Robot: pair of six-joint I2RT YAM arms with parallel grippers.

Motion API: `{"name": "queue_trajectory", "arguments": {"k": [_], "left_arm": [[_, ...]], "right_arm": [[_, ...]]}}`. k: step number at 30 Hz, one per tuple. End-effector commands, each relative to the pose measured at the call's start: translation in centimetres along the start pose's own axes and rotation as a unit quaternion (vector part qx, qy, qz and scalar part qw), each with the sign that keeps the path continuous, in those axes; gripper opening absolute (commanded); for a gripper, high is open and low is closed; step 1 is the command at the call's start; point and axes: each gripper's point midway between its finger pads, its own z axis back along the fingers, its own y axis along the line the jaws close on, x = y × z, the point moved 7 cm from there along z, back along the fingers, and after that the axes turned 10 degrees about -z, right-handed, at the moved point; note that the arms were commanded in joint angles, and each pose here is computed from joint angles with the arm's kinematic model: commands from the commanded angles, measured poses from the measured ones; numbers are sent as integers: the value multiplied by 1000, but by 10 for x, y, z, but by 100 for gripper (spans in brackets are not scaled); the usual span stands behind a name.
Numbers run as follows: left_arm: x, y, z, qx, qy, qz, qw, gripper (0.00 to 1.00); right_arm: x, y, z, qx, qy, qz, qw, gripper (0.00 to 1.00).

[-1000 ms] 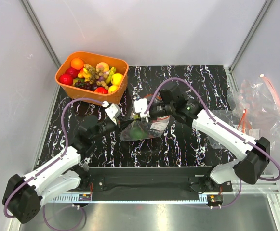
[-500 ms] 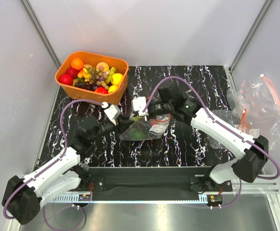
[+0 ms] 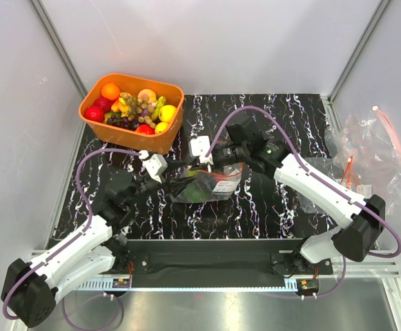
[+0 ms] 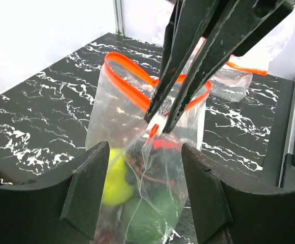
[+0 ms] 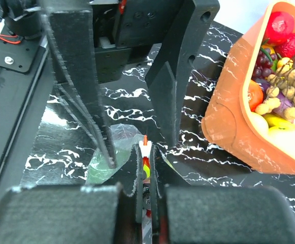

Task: Place the food in the zip-top bag and seal the zipper
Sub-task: Zip the zipper food storage bag at the center of the board.

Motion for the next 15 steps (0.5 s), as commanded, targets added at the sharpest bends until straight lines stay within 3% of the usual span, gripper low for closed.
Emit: {"name": "queue_trajectory", "arguments": {"k": [1, 4, 7, 8, 9, 15], "left_arm": [[21, 1, -3, -11, -53, -24, 998, 60], [21, 1, -5, -18, -52, -26, 998, 52], [22, 2, -8, -24, -49, -25, 998, 33], [24, 2, -9, -25, -50, -25, 998, 12], [24, 2, -10, -25, -50, -24, 998, 3], [19, 6, -2, 13, -46, -21, 999, 0]], "right_arm": [[36, 5, 13, 9, -53, 31, 998, 0], [38, 6, 13, 12, -58, 31, 998, 0], [39, 7, 12, 19, -62, 30, 997, 0], [40, 8, 12, 20, -62, 32, 997, 0], [38, 7, 12, 18, -58, 30, 998, 0], [27, 5, 11, 7, -32, 25, 999, 0]]}}
